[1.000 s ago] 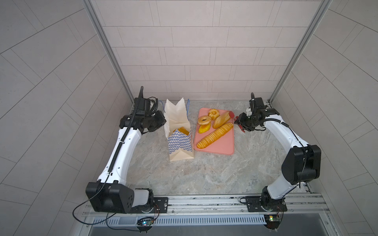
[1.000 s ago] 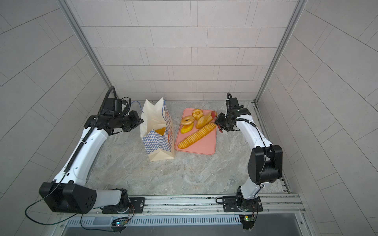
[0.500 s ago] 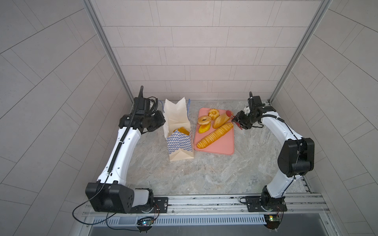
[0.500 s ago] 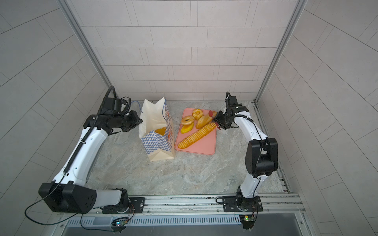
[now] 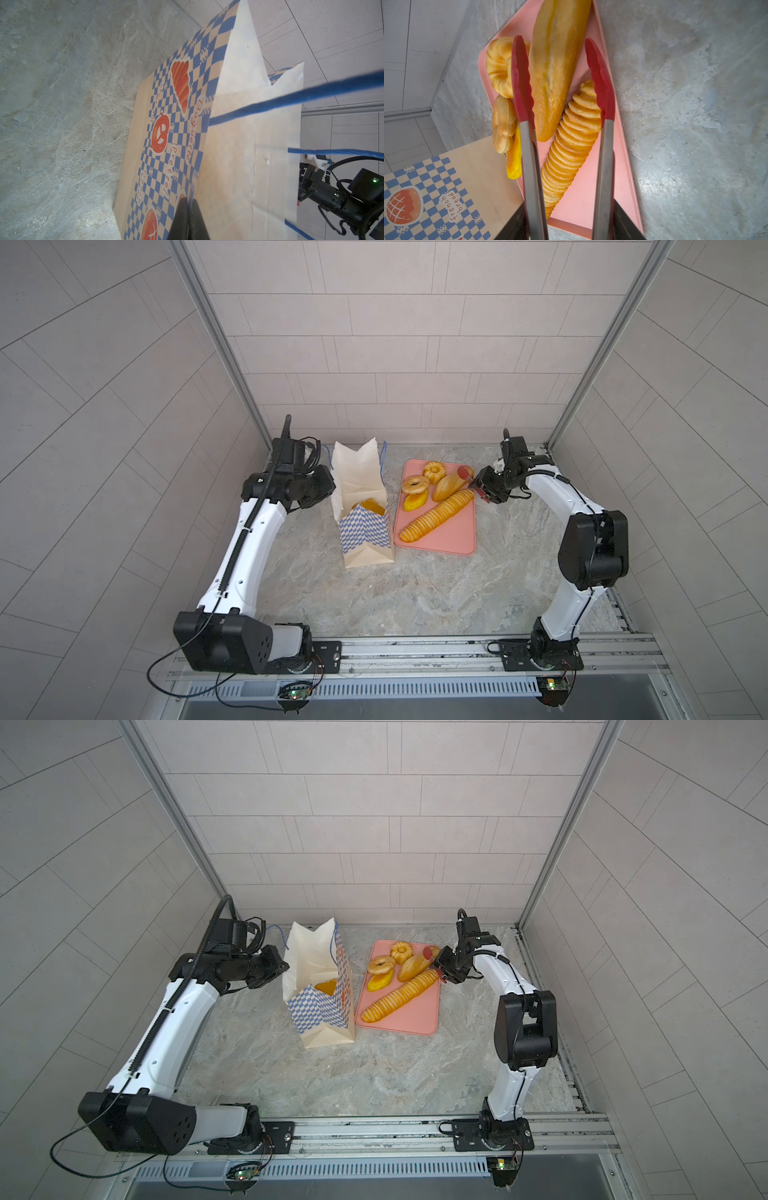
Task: Pack bread into a paper bag
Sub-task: Pick up the bread from the tray.
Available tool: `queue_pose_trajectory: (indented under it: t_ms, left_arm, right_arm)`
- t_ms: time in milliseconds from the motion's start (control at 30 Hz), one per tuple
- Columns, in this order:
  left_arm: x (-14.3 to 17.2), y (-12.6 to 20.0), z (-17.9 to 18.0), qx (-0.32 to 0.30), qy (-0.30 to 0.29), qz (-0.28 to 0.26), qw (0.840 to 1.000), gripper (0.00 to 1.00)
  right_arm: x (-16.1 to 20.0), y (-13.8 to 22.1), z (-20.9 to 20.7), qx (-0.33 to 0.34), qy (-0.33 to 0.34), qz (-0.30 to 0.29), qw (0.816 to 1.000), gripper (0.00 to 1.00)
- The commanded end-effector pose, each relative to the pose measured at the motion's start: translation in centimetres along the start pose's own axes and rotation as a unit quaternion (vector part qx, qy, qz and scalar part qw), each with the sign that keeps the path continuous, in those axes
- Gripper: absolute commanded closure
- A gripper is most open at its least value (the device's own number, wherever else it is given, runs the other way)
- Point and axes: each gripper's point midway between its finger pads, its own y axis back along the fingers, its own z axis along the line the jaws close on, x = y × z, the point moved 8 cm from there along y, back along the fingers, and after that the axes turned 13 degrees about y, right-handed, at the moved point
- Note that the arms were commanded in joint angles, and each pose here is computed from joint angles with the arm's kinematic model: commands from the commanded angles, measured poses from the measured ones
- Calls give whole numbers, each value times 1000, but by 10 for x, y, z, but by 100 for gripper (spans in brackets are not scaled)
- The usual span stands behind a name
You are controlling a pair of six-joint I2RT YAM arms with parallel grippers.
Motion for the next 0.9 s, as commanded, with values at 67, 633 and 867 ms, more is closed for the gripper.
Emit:
queue_pose_trajectory:
  t_ms: [67, 633, 867]
  left_arm:
    - [2, 5, -1, -11, -8, 4, 1000, 100]
    - [2, 6, 0, -17, -11, 2, 1000, 100]
    - [1, 6, 0, -18, -11, 1, 1000, 100]
  right_arm:
    - [-14, -2, 5, -15, -6, -13, 1000, 43]
    - [-26, -25, 3, -30, -29, -5, 999, 43]
    - [-30, -27, 4, -35, -29, -5, 999, 47]
